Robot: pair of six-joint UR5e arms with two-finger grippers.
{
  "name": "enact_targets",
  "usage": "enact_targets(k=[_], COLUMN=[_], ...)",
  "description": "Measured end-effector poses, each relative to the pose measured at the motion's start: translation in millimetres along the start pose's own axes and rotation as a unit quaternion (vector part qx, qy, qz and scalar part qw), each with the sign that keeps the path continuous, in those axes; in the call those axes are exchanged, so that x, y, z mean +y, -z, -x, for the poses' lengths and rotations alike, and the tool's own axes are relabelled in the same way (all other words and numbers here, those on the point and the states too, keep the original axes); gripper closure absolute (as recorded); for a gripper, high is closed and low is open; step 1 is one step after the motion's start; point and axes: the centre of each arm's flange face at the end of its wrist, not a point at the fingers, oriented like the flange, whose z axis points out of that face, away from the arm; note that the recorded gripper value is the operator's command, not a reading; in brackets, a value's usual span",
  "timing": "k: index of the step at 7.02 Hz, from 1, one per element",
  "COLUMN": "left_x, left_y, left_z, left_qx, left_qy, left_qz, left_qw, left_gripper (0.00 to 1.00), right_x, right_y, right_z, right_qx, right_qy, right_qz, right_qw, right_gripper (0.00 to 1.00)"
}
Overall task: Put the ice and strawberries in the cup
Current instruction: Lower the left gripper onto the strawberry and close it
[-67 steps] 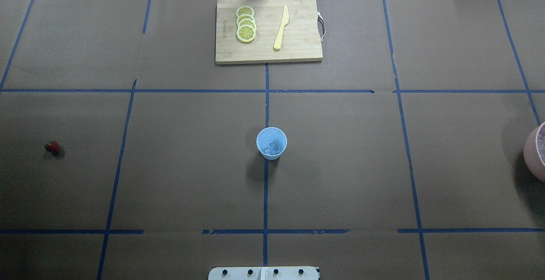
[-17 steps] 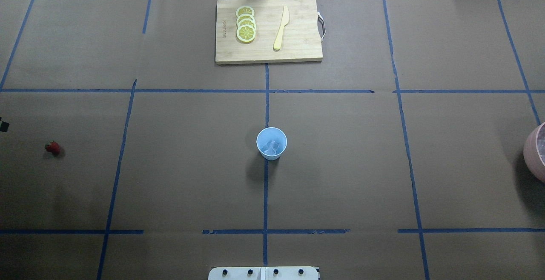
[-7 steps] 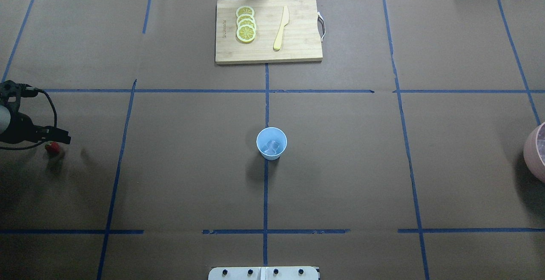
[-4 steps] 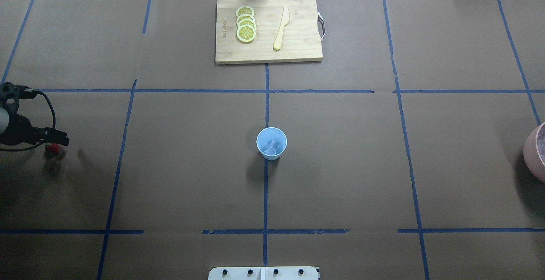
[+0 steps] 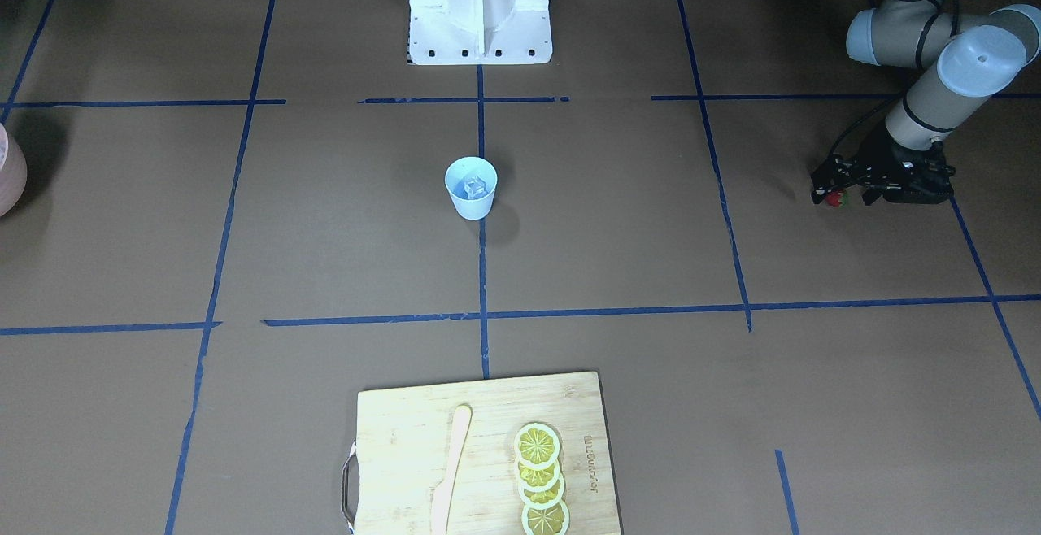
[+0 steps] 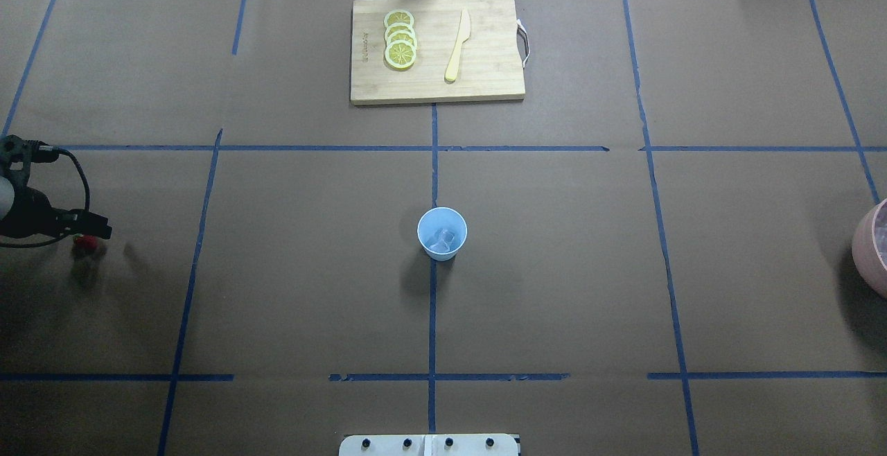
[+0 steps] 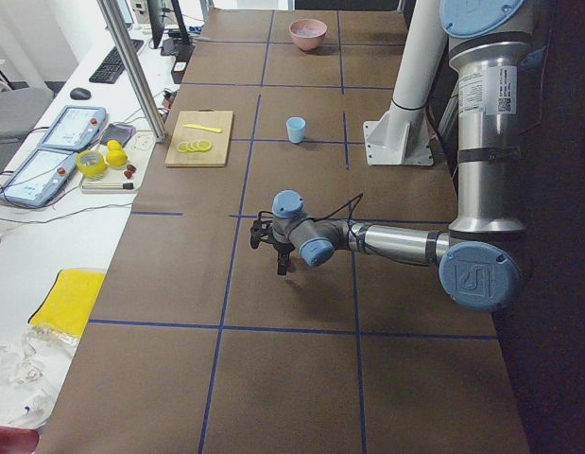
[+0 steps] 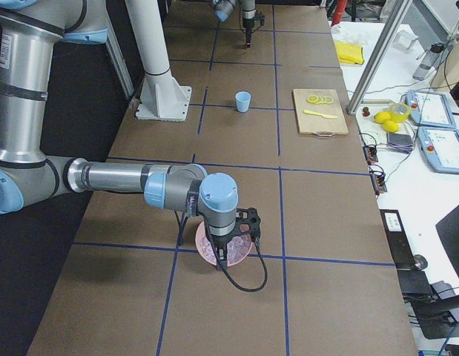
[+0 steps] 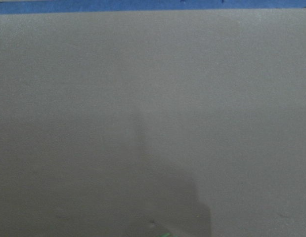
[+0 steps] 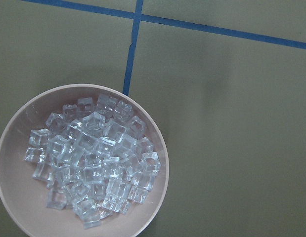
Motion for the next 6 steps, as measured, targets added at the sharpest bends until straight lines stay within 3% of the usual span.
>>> enact_targets(k=[3,4,5,6], left_x=[1.3,1.4,1.5,1.7], left_y=[-3.5,-3.6,-3.7,-3.9], left_z=[2.5,2.4,2.4,2.3], left_qx=[-0.002,-0.002,-0.002,-0.002], left_qy=[0.001,0.001,0.001,0.001], left_qz=[0.003,0.004,0.004,0.004], left_qw=[1.0,1.0,1.0,1.0], left_gripper=[0.07,0.16,0.33,0.61], right_x=[0.1,0.1,0.1,0.2], right_y=[-0.2,-0.3,-0.3,-0.2], right_z=[-0.3,-0.3,-0.3,-0.4], right_qx=[0.0,0.0,0.0,0.0], right_qy=[0.0,0.0,0.0,0.0], right_qz=[0.0,0.0,0.0,0.0], right_qw=[1.0,1.0,1.0,1.0], right_gripper=[0.01,0.01,0.01,0.01])
